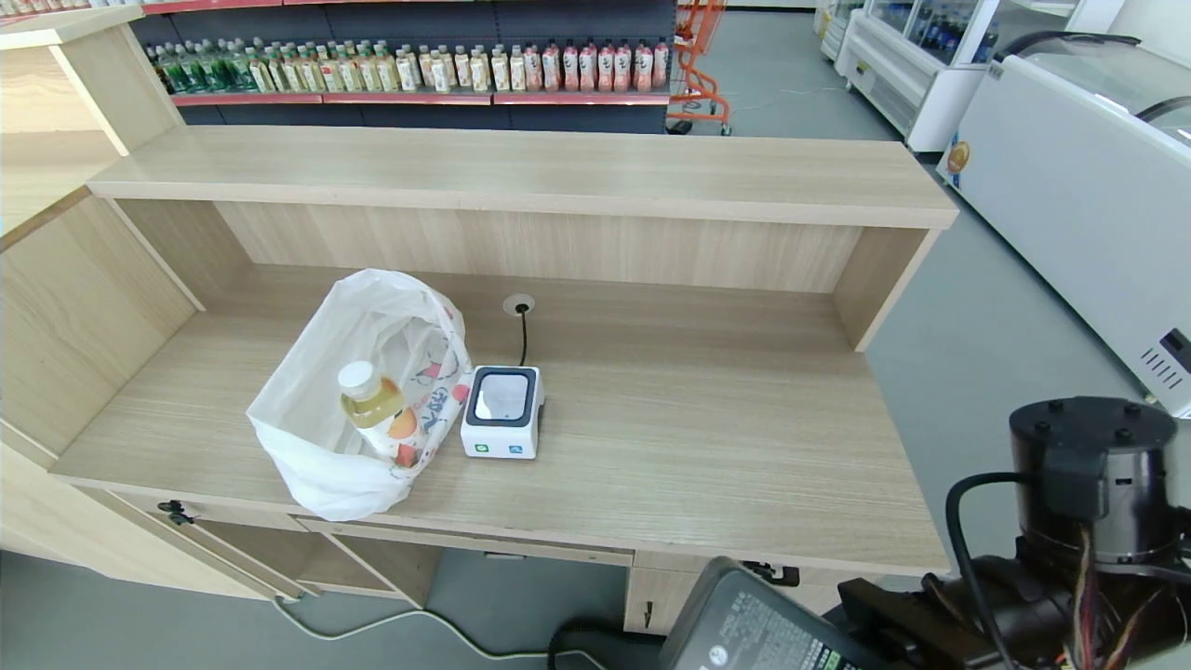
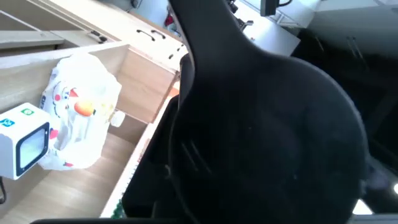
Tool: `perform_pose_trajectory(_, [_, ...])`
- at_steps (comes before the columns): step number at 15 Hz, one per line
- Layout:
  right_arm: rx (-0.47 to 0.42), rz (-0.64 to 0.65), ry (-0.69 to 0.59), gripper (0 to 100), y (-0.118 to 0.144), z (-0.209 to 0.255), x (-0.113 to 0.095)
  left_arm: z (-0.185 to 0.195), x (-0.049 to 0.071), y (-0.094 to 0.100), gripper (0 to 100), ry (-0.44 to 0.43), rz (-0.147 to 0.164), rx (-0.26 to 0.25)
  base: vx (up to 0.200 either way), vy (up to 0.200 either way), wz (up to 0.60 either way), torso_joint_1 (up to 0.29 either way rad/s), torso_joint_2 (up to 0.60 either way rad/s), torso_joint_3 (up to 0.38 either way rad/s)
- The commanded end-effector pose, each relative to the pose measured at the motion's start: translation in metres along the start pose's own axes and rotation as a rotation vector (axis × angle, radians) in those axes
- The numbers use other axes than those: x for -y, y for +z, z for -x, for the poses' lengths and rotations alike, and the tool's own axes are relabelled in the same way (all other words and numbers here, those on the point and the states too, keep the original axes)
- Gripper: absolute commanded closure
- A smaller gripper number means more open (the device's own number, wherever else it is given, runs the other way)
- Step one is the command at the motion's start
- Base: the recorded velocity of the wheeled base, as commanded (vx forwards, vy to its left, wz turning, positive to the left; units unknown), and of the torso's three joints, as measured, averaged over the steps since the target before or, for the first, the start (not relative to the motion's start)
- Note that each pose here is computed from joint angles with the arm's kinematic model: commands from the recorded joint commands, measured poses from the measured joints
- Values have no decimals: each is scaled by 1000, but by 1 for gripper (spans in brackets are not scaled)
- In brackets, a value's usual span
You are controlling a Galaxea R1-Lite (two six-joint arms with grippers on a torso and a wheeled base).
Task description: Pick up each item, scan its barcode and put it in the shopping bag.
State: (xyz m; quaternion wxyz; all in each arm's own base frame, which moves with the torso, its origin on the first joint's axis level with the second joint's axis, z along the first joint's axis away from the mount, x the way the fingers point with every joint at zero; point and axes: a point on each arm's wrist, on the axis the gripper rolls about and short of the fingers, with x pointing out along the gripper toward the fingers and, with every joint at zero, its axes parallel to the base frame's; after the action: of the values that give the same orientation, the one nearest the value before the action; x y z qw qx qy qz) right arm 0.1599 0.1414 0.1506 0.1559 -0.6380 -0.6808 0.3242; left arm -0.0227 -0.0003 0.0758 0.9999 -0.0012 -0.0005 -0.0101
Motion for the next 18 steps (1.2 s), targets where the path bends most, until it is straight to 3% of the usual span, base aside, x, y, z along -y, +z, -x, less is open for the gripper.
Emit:
perform_pose_trajectory(1, [-14,1,25,100,-1,9,-2,0,0,0,0,0,1,0,0,0,0,0,0,0])
perform_pose_trajectory(8, [28,-51,45,100,1,6,-13,0,0,0,0,0,-1,0,0,0,0,0,0,0])
perform_pose_trajectory(18, [125,-192,23,100,-7,-26,-58,0,0,0,0,0,1,0,0,0,0,0,0,0])
